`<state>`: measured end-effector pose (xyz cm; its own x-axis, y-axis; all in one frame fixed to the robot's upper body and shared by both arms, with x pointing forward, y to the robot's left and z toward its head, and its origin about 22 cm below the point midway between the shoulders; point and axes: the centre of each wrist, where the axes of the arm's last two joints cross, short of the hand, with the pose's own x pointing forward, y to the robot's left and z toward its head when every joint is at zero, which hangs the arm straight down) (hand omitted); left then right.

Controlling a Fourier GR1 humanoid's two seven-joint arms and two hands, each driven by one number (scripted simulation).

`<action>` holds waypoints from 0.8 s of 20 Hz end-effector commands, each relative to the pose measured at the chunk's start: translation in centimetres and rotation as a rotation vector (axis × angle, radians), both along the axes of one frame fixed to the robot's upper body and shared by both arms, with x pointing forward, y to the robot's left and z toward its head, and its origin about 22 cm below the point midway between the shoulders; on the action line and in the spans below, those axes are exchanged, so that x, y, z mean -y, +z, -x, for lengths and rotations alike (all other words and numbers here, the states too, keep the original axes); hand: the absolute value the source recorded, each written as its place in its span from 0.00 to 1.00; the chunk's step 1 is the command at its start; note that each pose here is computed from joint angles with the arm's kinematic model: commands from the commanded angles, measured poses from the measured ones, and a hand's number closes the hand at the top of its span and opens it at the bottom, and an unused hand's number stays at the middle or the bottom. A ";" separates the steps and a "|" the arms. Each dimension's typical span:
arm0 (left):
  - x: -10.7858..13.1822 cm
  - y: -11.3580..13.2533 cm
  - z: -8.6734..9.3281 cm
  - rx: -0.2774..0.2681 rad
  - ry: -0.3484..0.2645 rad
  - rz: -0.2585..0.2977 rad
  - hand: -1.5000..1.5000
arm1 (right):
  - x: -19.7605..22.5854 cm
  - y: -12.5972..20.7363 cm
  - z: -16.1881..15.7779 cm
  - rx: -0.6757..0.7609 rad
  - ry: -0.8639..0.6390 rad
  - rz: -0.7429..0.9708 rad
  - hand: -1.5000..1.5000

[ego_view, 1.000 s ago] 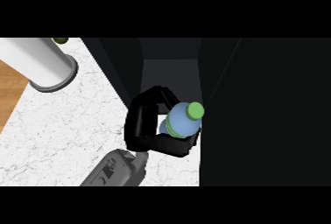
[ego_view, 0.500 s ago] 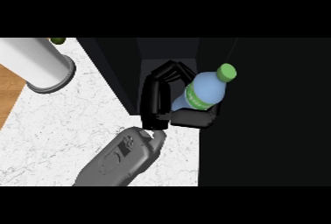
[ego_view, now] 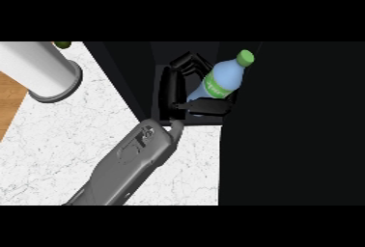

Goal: Pick up the bottled water, place it into the cabinet and close the cabinet

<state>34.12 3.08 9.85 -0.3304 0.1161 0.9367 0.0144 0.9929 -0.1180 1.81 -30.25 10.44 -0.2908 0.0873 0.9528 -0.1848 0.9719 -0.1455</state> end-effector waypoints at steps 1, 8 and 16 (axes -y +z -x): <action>-0.6 -1.3 -1.6 -0.023 0.040 -0.046 1.00 | -0.6 2.1 0.7 0.058 0.003 -0.072 0.00; -1.7 -3.0 -3.6 -0.077 0.085 -0.042 1.00 | -1.2 2.4 -0.2 0.063 0.033 -0.088 0.00; -3.6 -4.7 -5.8 -0.049 0.144 -0.054 1.00 | 1.2 1.1 0.4 0.060 0.052 -0.083 0.00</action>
